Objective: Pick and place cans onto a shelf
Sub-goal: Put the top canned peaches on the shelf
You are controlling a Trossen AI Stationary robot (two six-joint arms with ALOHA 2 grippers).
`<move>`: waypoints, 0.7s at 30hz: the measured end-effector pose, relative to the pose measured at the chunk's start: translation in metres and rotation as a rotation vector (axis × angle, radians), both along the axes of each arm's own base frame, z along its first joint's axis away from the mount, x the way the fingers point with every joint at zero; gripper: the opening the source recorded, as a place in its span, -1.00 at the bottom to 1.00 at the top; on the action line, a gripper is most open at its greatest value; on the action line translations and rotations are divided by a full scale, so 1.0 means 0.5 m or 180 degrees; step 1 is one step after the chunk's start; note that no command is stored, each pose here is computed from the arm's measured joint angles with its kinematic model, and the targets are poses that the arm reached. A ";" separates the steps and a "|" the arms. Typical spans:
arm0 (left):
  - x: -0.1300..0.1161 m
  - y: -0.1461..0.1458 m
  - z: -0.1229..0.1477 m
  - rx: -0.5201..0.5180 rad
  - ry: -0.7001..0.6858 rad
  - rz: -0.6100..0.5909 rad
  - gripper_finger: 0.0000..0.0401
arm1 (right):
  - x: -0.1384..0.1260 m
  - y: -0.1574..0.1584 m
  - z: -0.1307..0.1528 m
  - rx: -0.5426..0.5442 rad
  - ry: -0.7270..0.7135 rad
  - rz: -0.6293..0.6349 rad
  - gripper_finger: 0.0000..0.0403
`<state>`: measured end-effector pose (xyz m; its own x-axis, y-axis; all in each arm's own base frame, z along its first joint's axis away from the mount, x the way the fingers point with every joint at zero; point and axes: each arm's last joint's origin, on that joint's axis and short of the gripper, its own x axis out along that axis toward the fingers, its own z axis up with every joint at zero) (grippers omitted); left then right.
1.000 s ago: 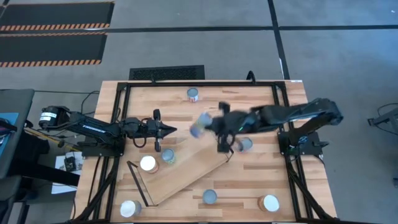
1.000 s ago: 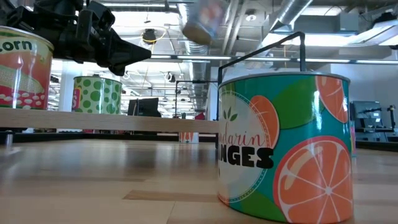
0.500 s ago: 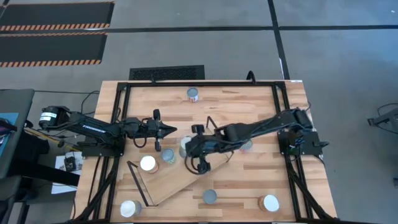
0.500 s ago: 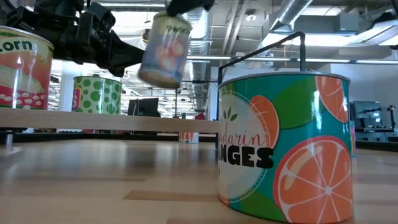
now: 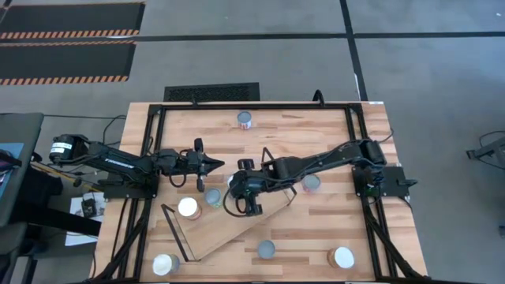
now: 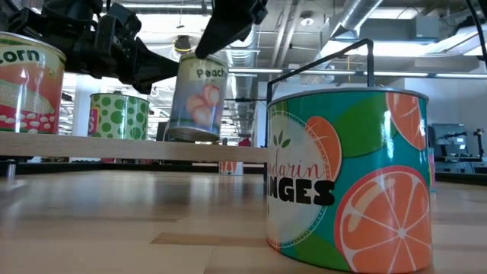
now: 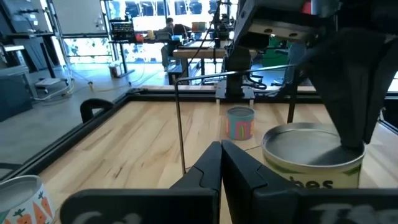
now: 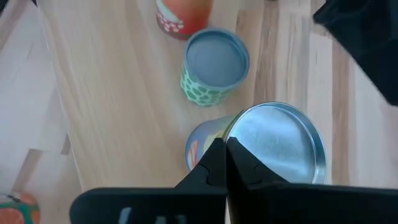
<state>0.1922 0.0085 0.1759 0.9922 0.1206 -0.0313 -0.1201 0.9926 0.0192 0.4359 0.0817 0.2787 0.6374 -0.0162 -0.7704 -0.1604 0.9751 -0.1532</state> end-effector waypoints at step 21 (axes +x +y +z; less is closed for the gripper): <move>0.000 0.000 0.000 0.0001 -0.0007 0.0001 -1.00 | 0.008 -0.007 -0.011 -0.0133 0.0005 0.0041 -0.95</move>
